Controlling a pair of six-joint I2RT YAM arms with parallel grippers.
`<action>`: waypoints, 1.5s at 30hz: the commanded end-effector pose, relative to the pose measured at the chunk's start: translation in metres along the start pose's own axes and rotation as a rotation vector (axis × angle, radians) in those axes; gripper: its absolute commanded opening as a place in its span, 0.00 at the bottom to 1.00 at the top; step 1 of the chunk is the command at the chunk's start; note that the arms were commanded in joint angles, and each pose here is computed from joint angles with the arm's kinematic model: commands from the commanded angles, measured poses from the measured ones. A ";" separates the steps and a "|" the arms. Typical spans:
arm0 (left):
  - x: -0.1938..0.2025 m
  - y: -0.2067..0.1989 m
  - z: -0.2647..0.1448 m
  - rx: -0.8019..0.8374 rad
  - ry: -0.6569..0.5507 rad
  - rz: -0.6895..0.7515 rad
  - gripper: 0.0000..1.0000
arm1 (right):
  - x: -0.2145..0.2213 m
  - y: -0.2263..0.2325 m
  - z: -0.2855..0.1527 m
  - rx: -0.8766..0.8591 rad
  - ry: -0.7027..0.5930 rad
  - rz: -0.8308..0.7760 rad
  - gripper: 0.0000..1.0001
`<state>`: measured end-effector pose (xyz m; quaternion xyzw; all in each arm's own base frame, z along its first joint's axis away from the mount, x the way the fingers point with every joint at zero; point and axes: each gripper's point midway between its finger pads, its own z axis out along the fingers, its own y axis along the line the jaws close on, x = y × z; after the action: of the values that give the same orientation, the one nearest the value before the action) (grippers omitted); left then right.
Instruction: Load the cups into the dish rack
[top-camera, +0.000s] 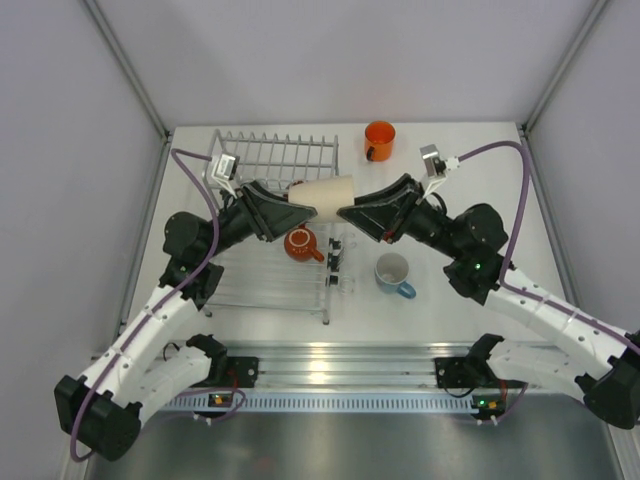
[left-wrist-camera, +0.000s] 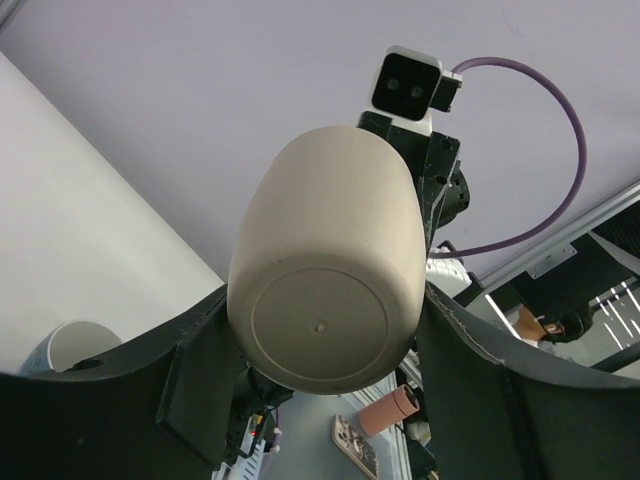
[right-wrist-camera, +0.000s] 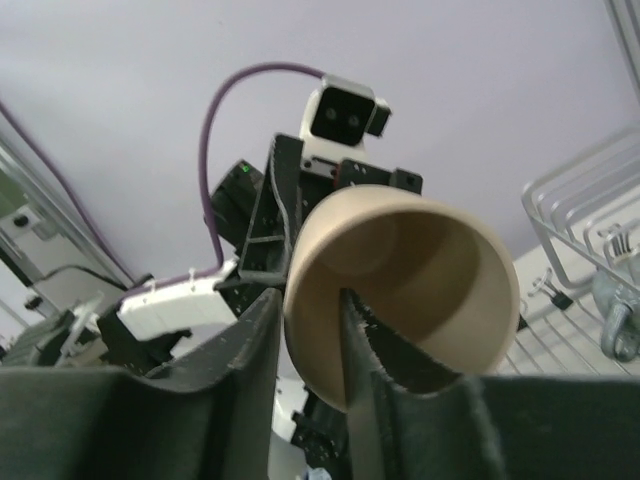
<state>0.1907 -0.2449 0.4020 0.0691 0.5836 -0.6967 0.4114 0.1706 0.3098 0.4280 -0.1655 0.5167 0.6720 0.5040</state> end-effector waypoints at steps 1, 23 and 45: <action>-0.006 -0.018 -0.001 0.071 -0.025 0.075 0.22 | 0.003 0.005 -0.001 -0.009 0.010 -0.025 0.32; -0.038 0.087 -0.080 -0.813 -0.042 0.400 0.00 | -0.011 -0.035 -0.032 0.345 0.062 -0.179 0.99; -0.045 0.191 -0.161 -1.455 0.157 0.517 0.00 | -0.011 -0.050 -0.053 0.449 0.074 -0.241 0.99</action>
<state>0.2748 -0.0844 0.2334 -0.0408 0.8851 -0.0411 0.4617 0.2076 0.2623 0.3667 -0.1307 0.6698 0.4669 0.5623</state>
